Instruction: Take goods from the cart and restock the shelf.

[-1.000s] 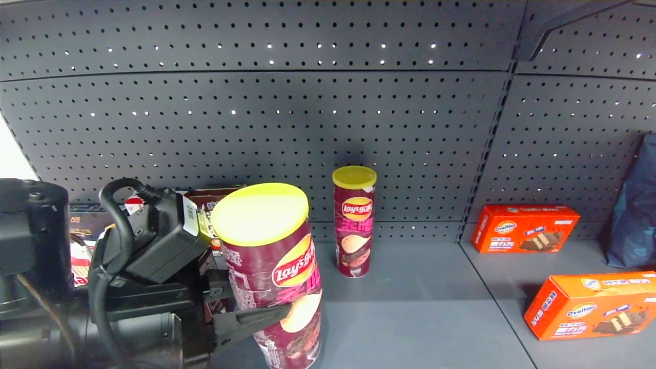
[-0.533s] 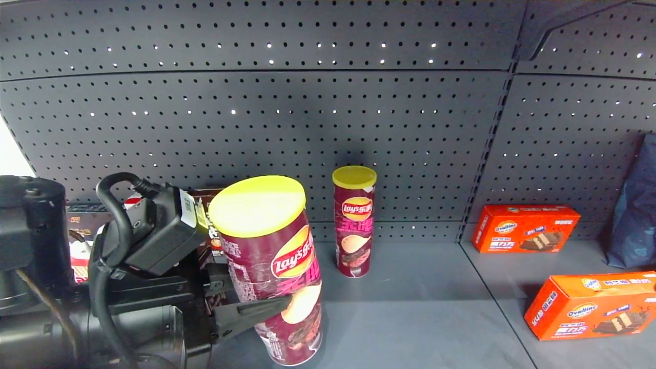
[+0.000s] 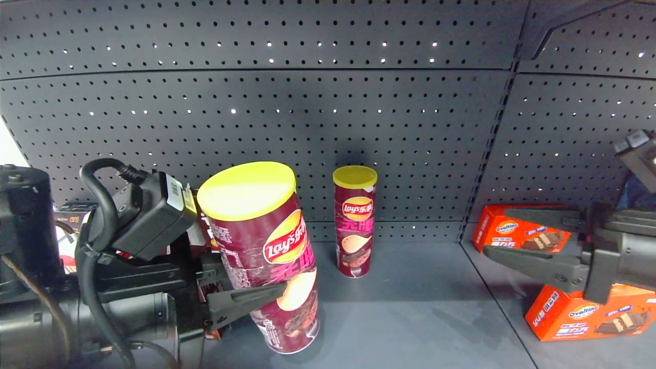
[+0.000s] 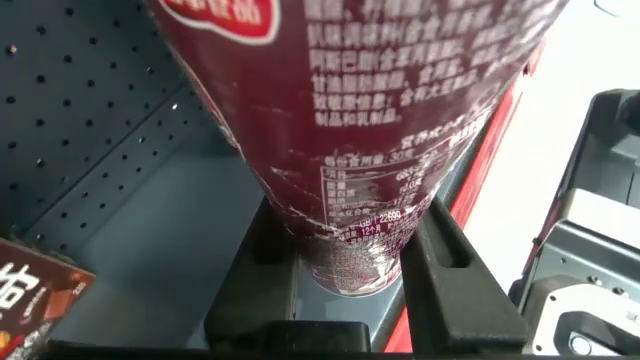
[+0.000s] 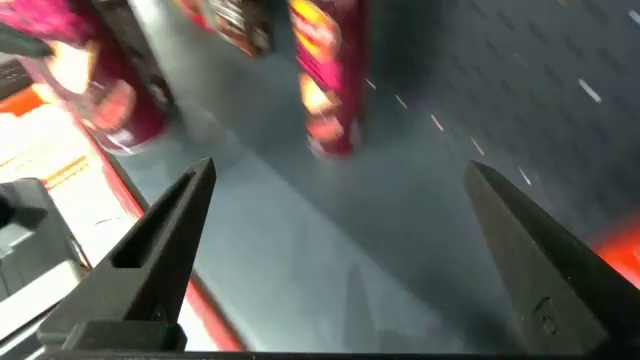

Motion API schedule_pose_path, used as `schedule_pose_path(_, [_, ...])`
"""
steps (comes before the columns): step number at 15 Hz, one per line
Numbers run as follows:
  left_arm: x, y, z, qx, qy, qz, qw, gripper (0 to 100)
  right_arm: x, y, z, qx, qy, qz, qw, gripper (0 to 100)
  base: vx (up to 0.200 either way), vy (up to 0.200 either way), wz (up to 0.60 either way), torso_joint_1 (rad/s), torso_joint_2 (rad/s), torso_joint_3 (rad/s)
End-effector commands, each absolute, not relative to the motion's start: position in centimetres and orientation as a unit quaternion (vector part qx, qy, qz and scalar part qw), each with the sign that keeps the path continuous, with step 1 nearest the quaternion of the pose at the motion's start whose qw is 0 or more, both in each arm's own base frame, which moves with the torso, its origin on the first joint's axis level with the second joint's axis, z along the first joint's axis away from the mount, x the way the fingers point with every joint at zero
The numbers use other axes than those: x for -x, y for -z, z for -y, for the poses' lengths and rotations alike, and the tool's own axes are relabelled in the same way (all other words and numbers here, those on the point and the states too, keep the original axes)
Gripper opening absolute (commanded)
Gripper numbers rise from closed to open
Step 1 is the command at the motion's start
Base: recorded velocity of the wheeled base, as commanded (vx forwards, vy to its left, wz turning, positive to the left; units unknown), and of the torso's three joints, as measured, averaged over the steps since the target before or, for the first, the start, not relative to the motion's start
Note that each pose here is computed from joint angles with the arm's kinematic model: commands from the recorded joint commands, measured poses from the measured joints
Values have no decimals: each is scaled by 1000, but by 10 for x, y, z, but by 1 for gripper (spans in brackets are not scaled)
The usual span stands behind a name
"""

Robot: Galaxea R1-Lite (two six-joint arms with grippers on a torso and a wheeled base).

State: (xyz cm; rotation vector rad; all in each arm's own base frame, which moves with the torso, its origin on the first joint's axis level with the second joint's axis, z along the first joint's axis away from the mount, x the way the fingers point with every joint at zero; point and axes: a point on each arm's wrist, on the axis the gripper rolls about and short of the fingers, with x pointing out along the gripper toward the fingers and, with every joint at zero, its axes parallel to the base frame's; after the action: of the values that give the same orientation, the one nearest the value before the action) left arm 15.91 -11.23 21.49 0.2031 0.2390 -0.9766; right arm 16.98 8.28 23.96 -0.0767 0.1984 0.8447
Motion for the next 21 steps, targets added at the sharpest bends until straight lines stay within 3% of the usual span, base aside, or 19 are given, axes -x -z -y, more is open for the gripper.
schedule_pose_path(1, [-157, -214, 111, -90, 466, -118, 872, 0, -219, -215, -108, 34, -455, -117, 882, 100, 0, 0, 0, 0, 0, 0])
schedule_pose_path(7, [-158, -220, 111, -68, 465, -99, 877, 0, -281, -200, -141, 28, -510, -96, 854, 100, 0, 0, 0, 0, 0, 0])
schedule_pose_path(21, [-160, -221, 112, -69, 463, -96, 878, 0, -339, -159, -180, 41, -541, -105, 833, 100, 0, 0, 0, 0, 0, 0])
